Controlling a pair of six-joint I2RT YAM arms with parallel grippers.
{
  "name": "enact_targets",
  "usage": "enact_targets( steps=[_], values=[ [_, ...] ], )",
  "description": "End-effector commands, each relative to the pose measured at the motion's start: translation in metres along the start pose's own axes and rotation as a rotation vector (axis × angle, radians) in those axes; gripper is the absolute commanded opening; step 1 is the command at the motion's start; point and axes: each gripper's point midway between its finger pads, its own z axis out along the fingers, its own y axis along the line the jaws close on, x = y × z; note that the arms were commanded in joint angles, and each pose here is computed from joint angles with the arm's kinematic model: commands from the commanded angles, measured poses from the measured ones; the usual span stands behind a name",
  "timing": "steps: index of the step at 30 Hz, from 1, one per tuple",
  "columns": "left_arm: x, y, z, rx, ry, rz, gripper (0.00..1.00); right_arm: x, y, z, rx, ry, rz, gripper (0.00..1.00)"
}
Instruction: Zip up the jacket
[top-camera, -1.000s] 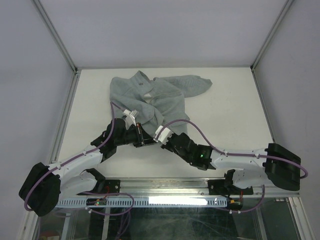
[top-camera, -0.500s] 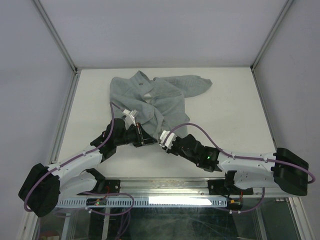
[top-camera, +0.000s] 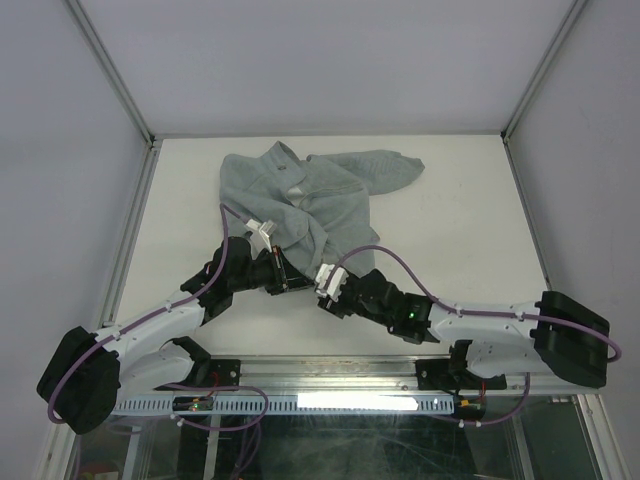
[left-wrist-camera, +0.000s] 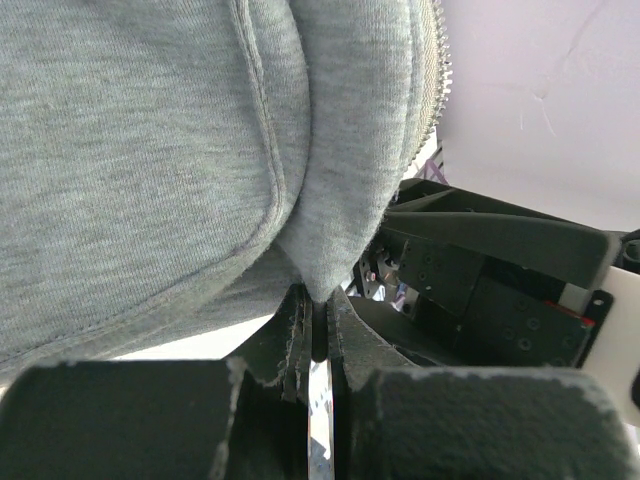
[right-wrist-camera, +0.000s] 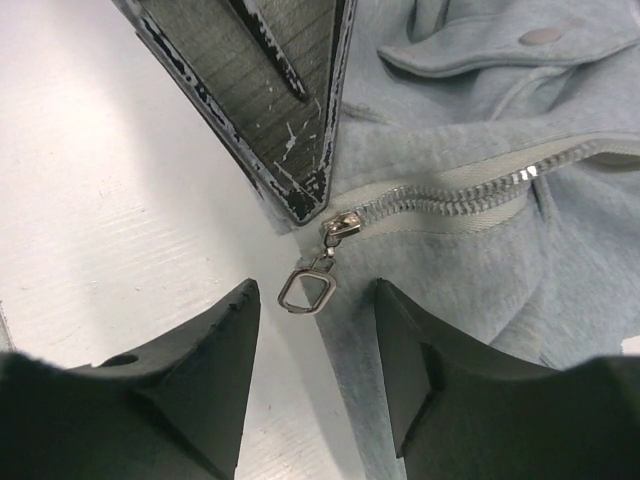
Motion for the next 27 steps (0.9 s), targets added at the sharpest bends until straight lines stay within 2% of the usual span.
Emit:
enact_targets(
  steps=[1,6,15,23,27],
  values=[
    [-0.017,-0.028,-0.004,0.076,-0.046,0.052,0.00,-0.021,-0.010,0.010,0.060,-0.070,0.066,0.51],
    [-0.017,-0.027,-0.004,0.073,-0.045,0.050,0.00,-0.027,-0.020,0.006,0.111,-0.082,0.080,0.43],
    [-0.016,-0.023,-0.003,0.057,-0.044,0.052,0.00,-0.038,-0.016,-0.006,0.064,-0.082,0.094,0.13],
    [-0.015,-0.017,-0.003,0.035,-0.044,0.062,0.00,-0.039,-0.005,-0.009,-0.026,-0.041,0.113,0.00],
    [-0.014,-0.014,-0.004,0.025,-0.041,0.073,0.00,-0.042,-0.004,-0.011,-0.075,-0.022,0.138,0.00]
  ],
)
